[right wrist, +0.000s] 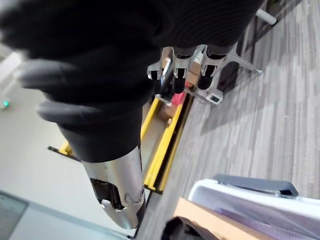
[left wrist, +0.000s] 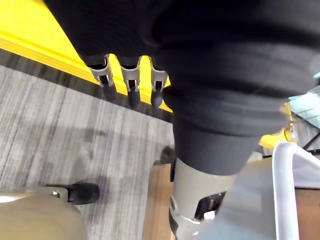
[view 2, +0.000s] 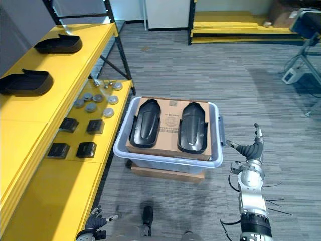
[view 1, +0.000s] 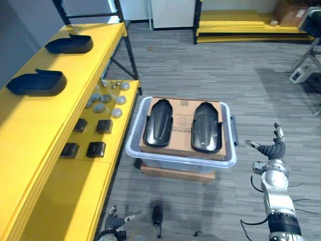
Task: Walk over and take plastic housings, then place them on the shelf
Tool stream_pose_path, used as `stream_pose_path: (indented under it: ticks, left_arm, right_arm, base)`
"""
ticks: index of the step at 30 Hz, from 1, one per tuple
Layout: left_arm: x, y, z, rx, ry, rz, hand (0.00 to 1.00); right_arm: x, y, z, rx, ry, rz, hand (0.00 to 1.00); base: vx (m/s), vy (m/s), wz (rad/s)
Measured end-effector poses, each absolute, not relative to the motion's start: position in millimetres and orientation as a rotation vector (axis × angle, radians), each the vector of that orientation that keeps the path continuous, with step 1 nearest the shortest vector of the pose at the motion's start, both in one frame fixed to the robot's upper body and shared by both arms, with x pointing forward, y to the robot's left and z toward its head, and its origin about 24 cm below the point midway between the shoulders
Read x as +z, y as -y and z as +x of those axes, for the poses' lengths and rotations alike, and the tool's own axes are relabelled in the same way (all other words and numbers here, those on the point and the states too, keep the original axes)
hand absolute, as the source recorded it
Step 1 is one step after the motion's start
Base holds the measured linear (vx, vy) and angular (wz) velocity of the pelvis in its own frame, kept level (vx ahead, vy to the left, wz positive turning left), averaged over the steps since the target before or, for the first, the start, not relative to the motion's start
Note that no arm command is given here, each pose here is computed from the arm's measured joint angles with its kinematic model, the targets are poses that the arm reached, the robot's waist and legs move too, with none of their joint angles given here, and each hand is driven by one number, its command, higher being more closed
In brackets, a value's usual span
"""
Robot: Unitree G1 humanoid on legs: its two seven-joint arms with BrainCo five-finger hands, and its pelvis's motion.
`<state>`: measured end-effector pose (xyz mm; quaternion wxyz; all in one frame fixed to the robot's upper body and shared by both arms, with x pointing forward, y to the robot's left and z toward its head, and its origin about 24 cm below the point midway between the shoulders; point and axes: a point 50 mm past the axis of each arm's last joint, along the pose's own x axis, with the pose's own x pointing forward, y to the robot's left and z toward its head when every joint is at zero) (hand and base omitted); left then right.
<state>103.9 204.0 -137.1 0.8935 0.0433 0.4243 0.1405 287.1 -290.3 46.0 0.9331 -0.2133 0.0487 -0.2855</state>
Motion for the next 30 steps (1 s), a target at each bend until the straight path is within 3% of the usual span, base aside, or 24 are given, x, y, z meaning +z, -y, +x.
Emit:
stream_pose_path:
  ticks: [12,13,19,30]
  left_arm:
    - [-133,-193,114,0.312,-0.828,0.063,0.0]
    - [-133,-191,114,0.324,-0.822,0.051,0.0]
    - [-132,-190,118,0.334,-0.811,0.037,0.0]
    - [-130,-190,127,0.326,-0.792,0.041,0.0]
  right_arm:
    - [77,295,341,-0.687,-0.145,-0.348,0.0]
    - [76,298,342,-0.701,-0.168,-0.321,1.0]
    - [73,306,343,-0.774,-0.22,-0.206,1.0]
    - [70,308,331,-0.785,-0.173,-0.214,1.0]
  base:
    - [0.03,-0.013,0.16]
    - [0.04,-0.02,0.08]
    - [0.03,-0.03,0.01]
    - [-0.04,-0.006,-0.06]
